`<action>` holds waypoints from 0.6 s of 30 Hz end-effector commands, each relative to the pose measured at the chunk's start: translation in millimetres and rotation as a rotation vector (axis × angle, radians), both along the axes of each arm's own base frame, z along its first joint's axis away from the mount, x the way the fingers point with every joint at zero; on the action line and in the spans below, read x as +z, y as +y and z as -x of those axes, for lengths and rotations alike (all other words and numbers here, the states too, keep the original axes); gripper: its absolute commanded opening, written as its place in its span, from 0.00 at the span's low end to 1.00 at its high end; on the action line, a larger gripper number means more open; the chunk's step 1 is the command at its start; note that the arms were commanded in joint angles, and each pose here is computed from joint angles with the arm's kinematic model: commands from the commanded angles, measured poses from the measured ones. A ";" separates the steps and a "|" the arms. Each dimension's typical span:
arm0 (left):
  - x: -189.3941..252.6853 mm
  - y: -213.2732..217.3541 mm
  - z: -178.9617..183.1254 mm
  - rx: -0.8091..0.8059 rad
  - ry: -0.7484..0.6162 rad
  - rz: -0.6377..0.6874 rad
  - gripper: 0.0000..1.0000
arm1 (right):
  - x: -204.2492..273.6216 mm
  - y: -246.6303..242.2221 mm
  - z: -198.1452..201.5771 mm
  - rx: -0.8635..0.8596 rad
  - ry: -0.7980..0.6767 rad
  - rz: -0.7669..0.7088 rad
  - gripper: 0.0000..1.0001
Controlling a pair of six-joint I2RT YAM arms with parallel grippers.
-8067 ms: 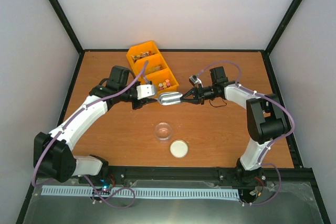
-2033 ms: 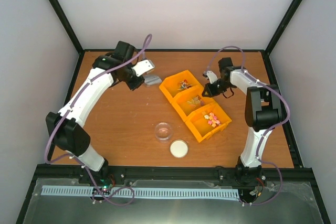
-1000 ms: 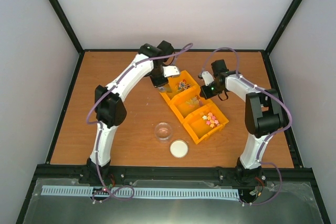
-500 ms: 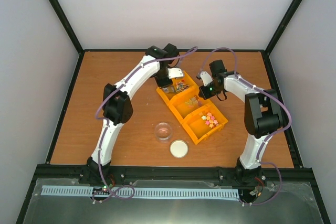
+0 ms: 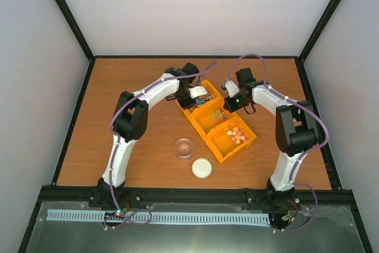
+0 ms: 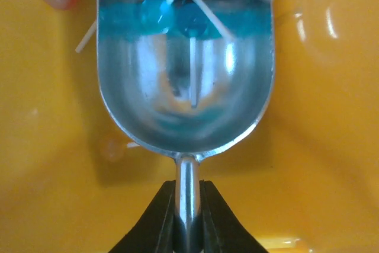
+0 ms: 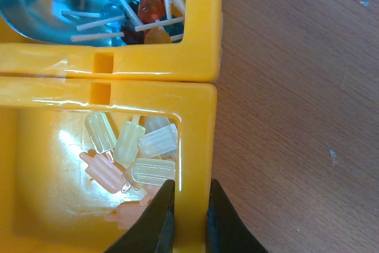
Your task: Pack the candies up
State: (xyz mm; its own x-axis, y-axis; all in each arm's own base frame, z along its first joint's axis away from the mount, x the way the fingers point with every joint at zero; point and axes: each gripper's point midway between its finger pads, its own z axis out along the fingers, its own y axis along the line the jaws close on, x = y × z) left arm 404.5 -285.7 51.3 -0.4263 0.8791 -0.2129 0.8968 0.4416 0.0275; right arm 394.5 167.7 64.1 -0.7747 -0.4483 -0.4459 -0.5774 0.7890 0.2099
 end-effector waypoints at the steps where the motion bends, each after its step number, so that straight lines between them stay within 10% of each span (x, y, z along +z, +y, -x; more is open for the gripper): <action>1: 16.3 -48.3 -12.9 0.003 -0.085 0.253 0.01 | -7.5 25.9 13.8 0.106 0.003 -0.057 0.03; 18: 26.9 -22.4 -18.0 0.103 -0.150 0.435 0.01 | -23.1 22.5 15.8 0.092 0.046 -0.034 0.03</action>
